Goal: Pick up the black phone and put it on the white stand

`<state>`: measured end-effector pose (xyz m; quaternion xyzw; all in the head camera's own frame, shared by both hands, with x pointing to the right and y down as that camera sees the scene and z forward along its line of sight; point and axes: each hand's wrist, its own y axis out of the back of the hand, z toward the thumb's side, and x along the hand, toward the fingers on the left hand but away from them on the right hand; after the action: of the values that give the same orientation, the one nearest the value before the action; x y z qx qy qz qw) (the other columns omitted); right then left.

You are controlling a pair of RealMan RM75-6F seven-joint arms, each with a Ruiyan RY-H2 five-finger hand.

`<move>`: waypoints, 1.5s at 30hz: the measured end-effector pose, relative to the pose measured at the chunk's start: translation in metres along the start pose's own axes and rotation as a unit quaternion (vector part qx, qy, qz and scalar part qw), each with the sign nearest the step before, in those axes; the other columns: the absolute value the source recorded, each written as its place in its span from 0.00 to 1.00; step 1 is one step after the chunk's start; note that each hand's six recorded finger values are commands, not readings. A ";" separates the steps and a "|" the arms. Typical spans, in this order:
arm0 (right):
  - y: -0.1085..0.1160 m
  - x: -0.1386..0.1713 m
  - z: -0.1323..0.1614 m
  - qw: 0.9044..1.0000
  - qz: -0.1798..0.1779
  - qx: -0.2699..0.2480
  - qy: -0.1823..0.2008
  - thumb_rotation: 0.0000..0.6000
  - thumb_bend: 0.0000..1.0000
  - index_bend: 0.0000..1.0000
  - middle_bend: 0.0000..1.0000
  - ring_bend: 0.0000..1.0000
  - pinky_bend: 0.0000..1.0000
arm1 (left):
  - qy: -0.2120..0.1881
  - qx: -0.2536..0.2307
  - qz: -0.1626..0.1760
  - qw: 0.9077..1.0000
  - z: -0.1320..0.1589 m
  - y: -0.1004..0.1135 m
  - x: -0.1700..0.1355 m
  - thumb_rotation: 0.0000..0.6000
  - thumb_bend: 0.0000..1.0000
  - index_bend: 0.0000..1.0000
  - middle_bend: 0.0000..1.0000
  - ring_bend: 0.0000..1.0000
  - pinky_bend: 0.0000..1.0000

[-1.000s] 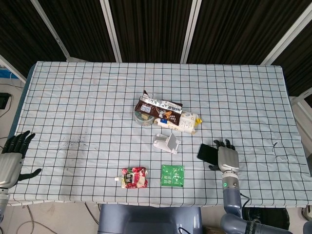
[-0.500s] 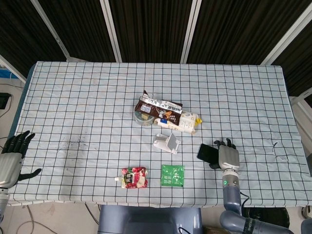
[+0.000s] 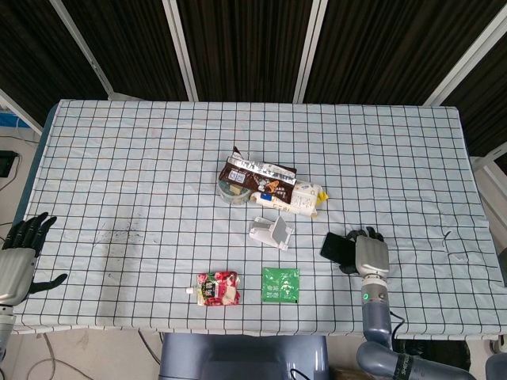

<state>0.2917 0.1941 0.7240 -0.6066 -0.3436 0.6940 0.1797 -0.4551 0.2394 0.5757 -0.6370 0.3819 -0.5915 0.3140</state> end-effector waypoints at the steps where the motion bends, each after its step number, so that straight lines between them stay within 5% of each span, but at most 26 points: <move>1: 0.000 0.000 0.000 1.000 -0.001 0.000 0.001 1.00 0.28 0.56 0.54 0.18 0.16 | 0.000 0.000 0.000 1.000 0.000 0.000 0.000 1.00 0.00 0.00 0.00 0.00 0.00; 15: 0.000 0.005 -0.003 1.000 -0.007 0.001 0.005 1.00 0.31 0.72 0.67 0.28 0.16 | 0.000 0.001 0.001 1.000 0.000 0.000 0.000 1.00 0.00 0.00 0.00 0.00 0.00; 24: 0.001 0.008 -0.003 1.000 -0.001 -0.008 0.005 1.00 0.47 0.83 0.74 0.36 0.16 | 0.007 -0.001 0.002 1.000 -0.001 0.000 0.001 1.00 0.00 0.00 0.00 0.00 0.00; 45: 0.015 0.021 -0.013 0.999 0.001 -0.035 0.017 1.00 0.55 0.86 0.77 0.45 0.24 | 0.013 -0.003 0.010 1.000 -0.002 0.002 0.000 1.00 0.00 0.00 0.00 0.00 0.00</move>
<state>0.3029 0.2004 0.6982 -0.6247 -0.3639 0.6714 0.1629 -0.4572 0.2383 0.5746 -0.6263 0.3938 -0.5955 0.3131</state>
